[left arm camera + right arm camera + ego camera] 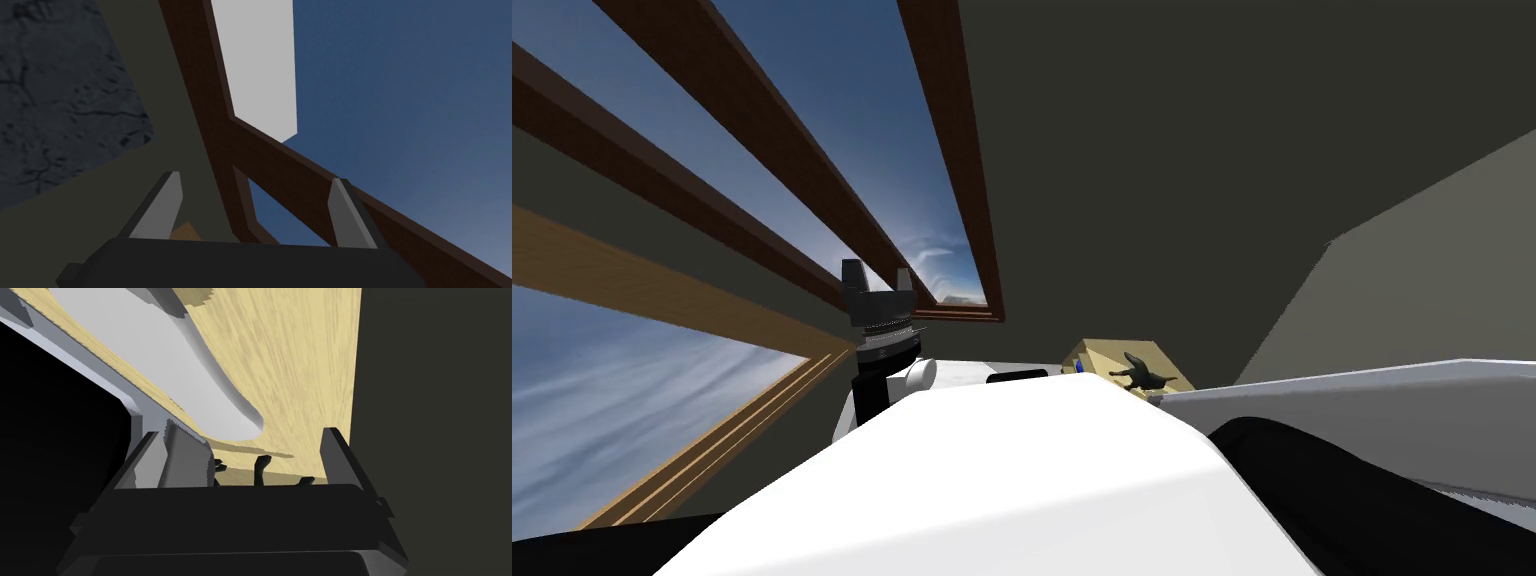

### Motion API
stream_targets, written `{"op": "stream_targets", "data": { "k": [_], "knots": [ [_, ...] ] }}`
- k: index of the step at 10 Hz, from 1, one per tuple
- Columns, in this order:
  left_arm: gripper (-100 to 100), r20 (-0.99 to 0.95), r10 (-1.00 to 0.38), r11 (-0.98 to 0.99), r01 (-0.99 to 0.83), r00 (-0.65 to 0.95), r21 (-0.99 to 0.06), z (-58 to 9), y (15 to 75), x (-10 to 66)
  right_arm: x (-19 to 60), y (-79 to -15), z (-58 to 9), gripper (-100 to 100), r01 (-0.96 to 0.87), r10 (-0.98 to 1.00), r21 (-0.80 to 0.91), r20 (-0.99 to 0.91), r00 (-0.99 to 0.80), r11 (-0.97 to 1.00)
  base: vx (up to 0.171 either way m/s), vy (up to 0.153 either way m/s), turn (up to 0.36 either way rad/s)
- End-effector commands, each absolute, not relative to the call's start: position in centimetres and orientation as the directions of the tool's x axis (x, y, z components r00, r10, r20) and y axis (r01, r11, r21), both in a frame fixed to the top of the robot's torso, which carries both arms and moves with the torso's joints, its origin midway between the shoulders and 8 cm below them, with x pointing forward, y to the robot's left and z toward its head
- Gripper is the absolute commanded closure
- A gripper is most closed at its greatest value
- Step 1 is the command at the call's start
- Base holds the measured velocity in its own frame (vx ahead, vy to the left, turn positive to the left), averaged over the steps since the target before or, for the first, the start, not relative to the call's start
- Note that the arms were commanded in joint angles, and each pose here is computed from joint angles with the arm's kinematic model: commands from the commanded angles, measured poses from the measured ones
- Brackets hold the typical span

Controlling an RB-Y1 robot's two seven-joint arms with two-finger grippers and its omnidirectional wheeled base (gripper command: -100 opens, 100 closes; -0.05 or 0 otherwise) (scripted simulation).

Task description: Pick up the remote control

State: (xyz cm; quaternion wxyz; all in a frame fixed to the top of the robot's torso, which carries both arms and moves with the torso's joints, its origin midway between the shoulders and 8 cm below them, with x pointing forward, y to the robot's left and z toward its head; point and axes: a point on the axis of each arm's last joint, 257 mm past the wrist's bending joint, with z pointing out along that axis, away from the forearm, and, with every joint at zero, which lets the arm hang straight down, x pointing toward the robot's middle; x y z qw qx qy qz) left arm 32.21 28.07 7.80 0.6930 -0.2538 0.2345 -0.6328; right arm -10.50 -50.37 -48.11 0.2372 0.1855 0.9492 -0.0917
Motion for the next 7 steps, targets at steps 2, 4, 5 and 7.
{"op": "stream_targets", "data": {
  "k": [2,4,5,7],
  "knots": [
    [0,-0.004,-0.996,0.07,0.758,0.089,-0.648,7.8,28.1,32.2,-14.8,-49.4,-49.4,-100,0.326,0.263,-0.11,-0.383,-0.886,0.939,0.031,-0.078,0.318],
    [0,-0.004,-0.996,0.071,0.758,0.089,-0.649,7.8,28.1,32.2,-17.1,-48.5,-50.2,-100,0.283,0.235,-0.109,-0.322,-0.917,0.953,0.02,-0.085,0.238],
    [0,-0.004,-0.996,0.071,0.758,0.089,-0.649,7.8,28.1,32.2,-18.0,-48.1,-50.6,-100,0.265,0.224,-0.105,-0.299,-0.928,0.959,0.014,-0.078,0.212],
    [0,-0.004,-0.996,0.071,0.758,0.089,-0.649,7.8,28.1,32.2,-19.2,-46.5,-51.7,-100,0.228,0.201,-0.082,-0.256,-0.946,0.97,0.011,-0.092,0.2]
  ]
}}
